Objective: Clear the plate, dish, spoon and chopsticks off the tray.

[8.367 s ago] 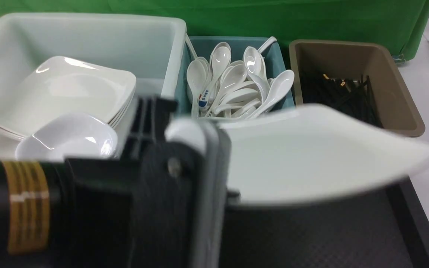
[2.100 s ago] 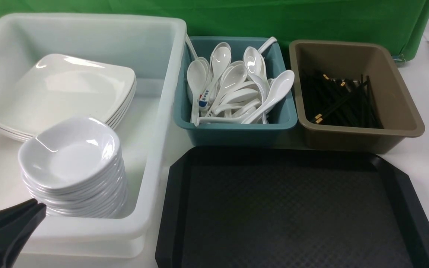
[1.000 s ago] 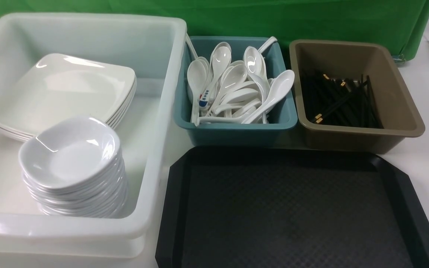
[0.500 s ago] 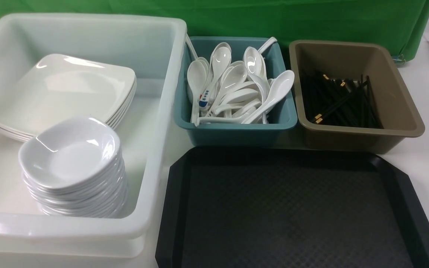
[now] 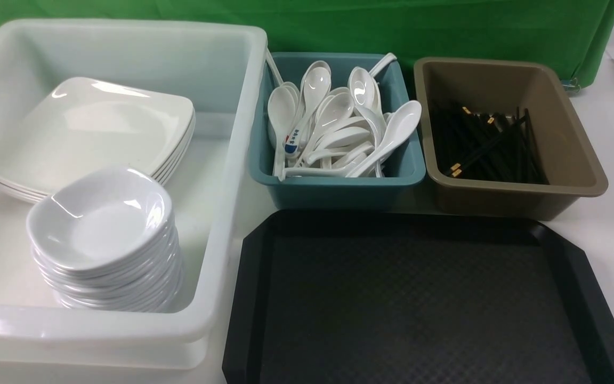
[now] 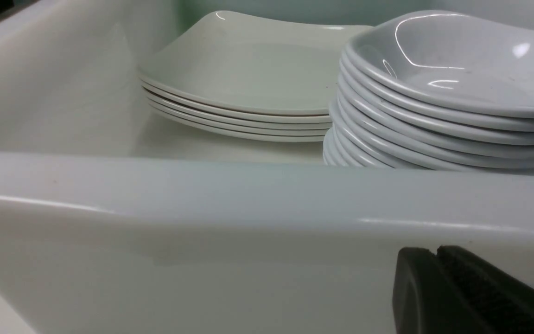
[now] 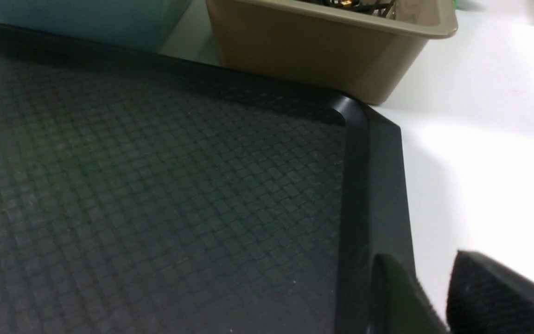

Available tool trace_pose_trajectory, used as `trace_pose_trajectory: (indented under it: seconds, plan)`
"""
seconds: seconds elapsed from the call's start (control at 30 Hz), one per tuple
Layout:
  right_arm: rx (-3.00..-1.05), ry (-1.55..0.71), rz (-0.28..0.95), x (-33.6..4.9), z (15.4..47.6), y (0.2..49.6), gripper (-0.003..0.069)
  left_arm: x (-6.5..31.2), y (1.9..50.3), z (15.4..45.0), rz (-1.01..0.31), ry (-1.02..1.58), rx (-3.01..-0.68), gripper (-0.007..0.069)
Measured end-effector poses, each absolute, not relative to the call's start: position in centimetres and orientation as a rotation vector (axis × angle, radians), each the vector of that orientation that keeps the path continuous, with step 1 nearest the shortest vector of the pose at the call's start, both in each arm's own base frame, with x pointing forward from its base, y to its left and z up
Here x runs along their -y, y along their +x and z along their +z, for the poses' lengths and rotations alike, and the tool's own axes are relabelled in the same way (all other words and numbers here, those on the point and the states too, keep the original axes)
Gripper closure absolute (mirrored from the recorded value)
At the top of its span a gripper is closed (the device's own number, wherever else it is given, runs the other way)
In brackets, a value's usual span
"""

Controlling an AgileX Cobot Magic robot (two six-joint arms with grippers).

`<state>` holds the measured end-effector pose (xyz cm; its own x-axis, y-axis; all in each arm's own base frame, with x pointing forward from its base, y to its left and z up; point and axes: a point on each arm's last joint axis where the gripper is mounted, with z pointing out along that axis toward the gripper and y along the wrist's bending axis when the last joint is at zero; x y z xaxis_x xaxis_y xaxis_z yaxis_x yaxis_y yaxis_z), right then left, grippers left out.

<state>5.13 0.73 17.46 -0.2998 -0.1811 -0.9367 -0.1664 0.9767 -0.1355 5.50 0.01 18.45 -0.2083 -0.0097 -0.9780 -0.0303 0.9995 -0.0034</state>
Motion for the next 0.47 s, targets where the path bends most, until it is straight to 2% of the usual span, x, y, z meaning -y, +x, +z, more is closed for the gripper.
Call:
trace_pose_trajectory:
  seconds: [0.47]
  plan:
    - [-1.883,-0.252,-0.015,-0.73,17.46,5.13,0.0424,-0.01,5.50,18.45,0.019,-0.030,-1.781,0.0608]
